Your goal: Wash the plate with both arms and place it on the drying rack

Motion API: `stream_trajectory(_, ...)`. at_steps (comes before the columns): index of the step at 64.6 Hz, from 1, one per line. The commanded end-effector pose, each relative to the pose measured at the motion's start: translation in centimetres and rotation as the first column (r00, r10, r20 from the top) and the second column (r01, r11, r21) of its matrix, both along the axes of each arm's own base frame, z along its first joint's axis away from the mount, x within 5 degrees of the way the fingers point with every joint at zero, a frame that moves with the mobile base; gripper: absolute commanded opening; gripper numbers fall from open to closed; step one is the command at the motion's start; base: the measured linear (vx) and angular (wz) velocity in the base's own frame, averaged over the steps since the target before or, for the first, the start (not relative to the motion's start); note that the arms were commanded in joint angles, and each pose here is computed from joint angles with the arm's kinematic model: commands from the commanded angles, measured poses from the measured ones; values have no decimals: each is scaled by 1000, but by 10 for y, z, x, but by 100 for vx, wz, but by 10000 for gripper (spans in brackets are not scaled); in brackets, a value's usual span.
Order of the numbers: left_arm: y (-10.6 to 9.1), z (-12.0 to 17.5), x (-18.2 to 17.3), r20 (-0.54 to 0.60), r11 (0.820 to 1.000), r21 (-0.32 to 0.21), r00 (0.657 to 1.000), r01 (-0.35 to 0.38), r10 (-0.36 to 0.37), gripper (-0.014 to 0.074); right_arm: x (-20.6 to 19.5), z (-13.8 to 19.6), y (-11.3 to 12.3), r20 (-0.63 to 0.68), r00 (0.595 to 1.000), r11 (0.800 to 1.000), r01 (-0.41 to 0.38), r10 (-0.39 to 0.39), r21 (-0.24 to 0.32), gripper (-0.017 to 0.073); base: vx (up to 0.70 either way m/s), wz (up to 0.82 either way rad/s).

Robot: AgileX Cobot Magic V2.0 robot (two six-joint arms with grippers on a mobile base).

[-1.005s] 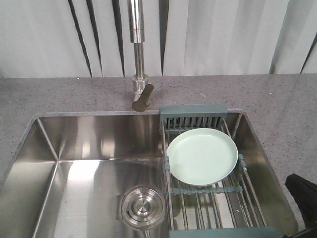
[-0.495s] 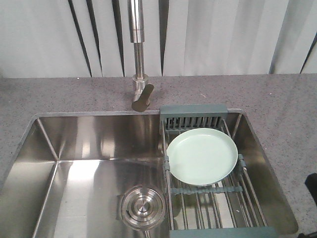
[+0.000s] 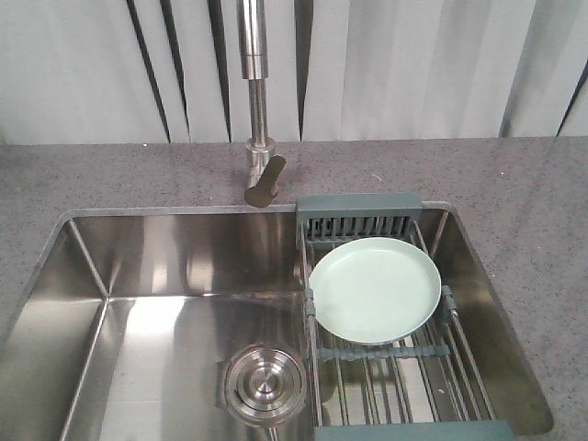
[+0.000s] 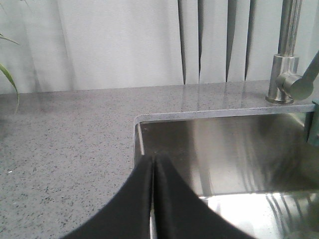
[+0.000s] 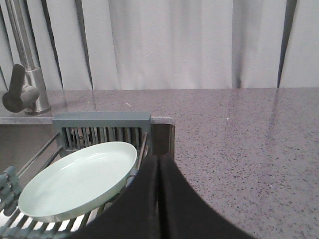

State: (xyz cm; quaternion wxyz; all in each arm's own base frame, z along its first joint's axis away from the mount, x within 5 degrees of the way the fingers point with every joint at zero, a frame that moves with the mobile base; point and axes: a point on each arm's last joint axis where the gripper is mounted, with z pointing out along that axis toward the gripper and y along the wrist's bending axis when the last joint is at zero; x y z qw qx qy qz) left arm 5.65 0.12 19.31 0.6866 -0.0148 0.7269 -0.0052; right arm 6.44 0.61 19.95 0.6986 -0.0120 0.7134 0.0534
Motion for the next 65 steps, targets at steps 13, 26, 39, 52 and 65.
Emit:
stream_trajectory(13,-1,2,0,66,1000,-10,998,6,-5,-6,-7,0,-1,102,995,998,12,-6,-55,-9,0,0)
stream_trajectory(26,-1,2,0,66,1000,-10,998,6,-5,-6,-8,-2,-1,81,997,996,16,-8,-93,-9,0,0)
stream_trajectory(39,-1,2,0,66,1000,-10,998,6,-5,-6,-8,-4,-1,65,998,996,14,-8,-91,-9,0,0)
stream_trajectory(52,-1,2,0,66,1000,-10,998,6,-5,-6,-8,-3,-1,72,997,998,13,-9,-60,-9,0,0)
stream_trajectory(65,-1,2,0,66,1000,-10,998,6,-5,-6,-8,-3,-1,71,997,998,13,-9,-58,-9,0,0)
